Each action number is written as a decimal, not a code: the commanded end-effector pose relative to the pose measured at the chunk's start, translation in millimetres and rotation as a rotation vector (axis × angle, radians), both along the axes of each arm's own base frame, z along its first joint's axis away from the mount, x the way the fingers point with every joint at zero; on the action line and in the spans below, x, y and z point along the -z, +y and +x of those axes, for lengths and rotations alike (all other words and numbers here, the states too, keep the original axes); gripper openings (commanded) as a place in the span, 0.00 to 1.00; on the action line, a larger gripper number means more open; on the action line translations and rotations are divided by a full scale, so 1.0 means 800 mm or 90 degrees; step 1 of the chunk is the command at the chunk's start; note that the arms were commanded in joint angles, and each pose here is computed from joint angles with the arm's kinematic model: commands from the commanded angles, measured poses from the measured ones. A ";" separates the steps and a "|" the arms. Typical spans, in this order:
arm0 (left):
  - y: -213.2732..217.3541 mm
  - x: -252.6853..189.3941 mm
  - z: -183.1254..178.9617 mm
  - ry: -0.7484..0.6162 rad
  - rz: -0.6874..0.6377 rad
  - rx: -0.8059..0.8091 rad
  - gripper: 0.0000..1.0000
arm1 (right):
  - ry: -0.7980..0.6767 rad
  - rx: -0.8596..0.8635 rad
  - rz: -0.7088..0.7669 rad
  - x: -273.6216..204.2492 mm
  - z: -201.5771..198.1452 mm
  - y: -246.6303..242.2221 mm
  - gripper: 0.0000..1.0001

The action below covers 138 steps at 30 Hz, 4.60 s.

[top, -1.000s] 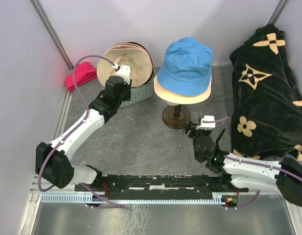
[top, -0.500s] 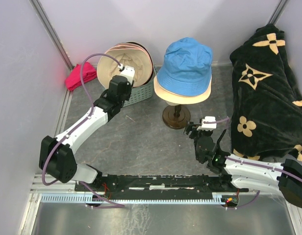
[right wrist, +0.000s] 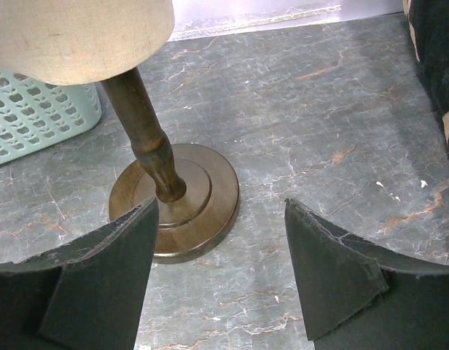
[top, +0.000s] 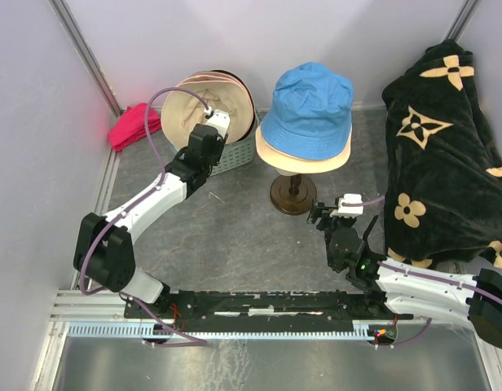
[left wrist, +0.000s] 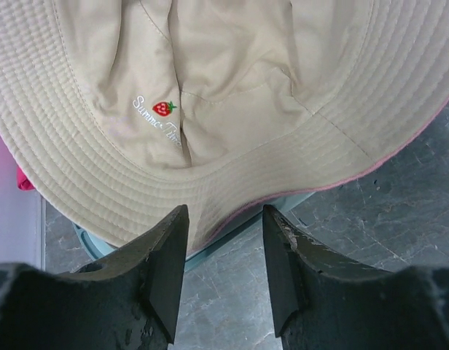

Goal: Stack the hats
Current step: Pick up the hat from the bin.

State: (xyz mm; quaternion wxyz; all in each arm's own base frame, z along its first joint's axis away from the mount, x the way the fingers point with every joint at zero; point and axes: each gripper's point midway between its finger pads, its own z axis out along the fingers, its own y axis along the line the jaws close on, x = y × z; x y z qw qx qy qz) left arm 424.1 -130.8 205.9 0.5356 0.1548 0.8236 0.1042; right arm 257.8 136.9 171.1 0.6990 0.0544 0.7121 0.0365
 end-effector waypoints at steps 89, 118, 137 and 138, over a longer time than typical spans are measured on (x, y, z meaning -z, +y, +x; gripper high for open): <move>0.006 -0.426 0.012 -0.352 -0.584 -0.061 0.03 | -0.086 -0.007 -0.033 -0.220 -0.012 -0.026 0.76; -0.011 -0.583 -0.034 -0.454 -0.967 0.169 0.03 | -0.125 -0.148 -0.004 -0.329 -0.032 0.001 0.76; -0.065 -0.629 -0.004 -0.467 -1.030 0.373 0.03 | -0.185 -0.280 0.005 -0.422 -0.042 0.053 0.78; -0.066 -0.633 -0.003 -0.476 -1.030 0.384 0.03 | -0.186 -0.285 0.002 -0.426 -0.041 0.058 0.78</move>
